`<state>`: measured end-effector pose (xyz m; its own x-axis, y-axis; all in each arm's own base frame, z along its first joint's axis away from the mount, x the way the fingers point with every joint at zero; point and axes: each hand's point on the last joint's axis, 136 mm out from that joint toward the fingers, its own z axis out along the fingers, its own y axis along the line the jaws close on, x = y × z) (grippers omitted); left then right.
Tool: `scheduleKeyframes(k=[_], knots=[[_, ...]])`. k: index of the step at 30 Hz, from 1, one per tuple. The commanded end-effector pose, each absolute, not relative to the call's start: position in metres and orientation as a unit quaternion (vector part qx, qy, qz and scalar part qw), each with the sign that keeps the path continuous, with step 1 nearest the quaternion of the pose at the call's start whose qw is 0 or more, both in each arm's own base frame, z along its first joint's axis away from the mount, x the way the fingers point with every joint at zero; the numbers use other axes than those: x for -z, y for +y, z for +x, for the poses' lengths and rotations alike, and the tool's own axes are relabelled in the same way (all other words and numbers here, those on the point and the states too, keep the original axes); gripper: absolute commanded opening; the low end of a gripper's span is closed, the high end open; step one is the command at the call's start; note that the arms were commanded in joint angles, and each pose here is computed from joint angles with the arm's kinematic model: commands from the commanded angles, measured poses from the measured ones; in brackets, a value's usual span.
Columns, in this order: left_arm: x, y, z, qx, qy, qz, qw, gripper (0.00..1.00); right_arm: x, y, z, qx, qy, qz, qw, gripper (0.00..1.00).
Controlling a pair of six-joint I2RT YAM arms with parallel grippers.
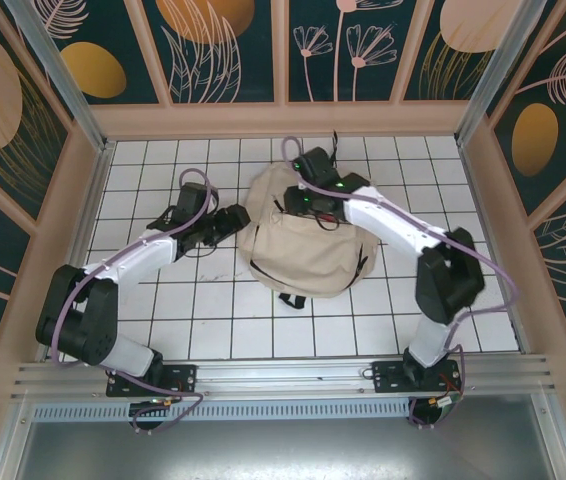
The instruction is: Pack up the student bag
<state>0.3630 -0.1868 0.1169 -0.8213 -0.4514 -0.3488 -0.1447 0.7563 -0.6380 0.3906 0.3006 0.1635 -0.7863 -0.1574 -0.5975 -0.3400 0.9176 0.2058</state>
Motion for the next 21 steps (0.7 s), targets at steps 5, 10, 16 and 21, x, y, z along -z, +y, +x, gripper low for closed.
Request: scheduleKeyframes(k=[5,10,16,21], knots=[[-0.111,-0.156,0.376,0.272,0.897,-0.229,0.265,0.73,-0.130,0.323,0.426,-0.045,0.935,-0.188,0.298,0.44],[-0.106,-0.154,0.376,0.272,0.898,-0.231,0.258,0.74,-0.117,0.332,0.436,-0.020,0.935,-0.198,0.293,0.43],[-0.104,-0.155,0.376,0.273,0.899,-0.230,0.254,0.74,-0.100,0.331,0.442,0.029,0.935,-0.207,0.287,0.35],[-0.104,-0.155,0.376,0.273,0.898,-0.231,0.254,0.75,-0.092,0.344,0.433,0.022,0.932,-0.237,0.274,0.45]])
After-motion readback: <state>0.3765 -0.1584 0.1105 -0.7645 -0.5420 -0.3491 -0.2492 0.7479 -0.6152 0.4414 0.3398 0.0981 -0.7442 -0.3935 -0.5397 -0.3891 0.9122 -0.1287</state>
